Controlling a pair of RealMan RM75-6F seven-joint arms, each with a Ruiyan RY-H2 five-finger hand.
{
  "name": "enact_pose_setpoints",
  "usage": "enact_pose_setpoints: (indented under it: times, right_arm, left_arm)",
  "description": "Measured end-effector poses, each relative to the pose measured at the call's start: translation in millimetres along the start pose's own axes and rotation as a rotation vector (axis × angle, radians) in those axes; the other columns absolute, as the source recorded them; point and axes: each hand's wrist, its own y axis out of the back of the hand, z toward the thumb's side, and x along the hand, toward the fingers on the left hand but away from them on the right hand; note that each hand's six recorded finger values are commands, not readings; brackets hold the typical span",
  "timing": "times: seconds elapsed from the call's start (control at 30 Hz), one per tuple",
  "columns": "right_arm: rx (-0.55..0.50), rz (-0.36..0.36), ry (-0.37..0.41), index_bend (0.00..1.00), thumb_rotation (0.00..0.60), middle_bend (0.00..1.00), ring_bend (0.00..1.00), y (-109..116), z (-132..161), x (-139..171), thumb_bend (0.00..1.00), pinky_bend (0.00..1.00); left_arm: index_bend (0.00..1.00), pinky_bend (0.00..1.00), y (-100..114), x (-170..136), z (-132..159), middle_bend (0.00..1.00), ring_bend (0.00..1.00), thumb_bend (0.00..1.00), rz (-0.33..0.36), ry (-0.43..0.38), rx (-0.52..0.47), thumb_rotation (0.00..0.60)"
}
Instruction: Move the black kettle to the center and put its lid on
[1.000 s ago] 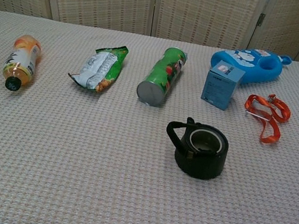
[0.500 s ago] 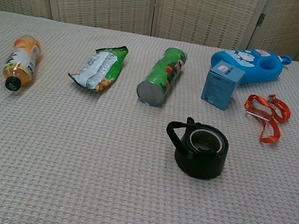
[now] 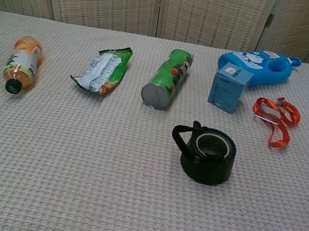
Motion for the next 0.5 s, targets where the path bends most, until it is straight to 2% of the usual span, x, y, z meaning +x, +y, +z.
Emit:
enact_pose_setpoints:
  times: [0.23,0.33,0.5]
  right_arm:
    - [-0.015,-0.029,0.021,0.39,0.6,0.42,0.87,9.3,7.1,4.2,0.31,0.7]
    - [-0.028,-0.049,0.053,0.4,0.6,0.43,0.87,19.9,16.5,8.4,0.31,0.7]
    - [-0.062,-0.083,0.148,0.41,0.6,0.43,0.87,48.5,47.0,13.7,0.31,0.7]
  left_arm:
    - [0.25,0.0,1.8,-0.1,-2.3,0.09,0.06,0.23,0.012,0.008,0.009,0.6]
    - [0.25,0.0,3.9,0.1,-1.3,0.09,0.06,0.23,0.018,0.006,0.011,0.6]
    - [0.25,0.0,5.8,-0.4,1.6,0.09,0.06,0.23,0.023,0.001,0.016,0.6]
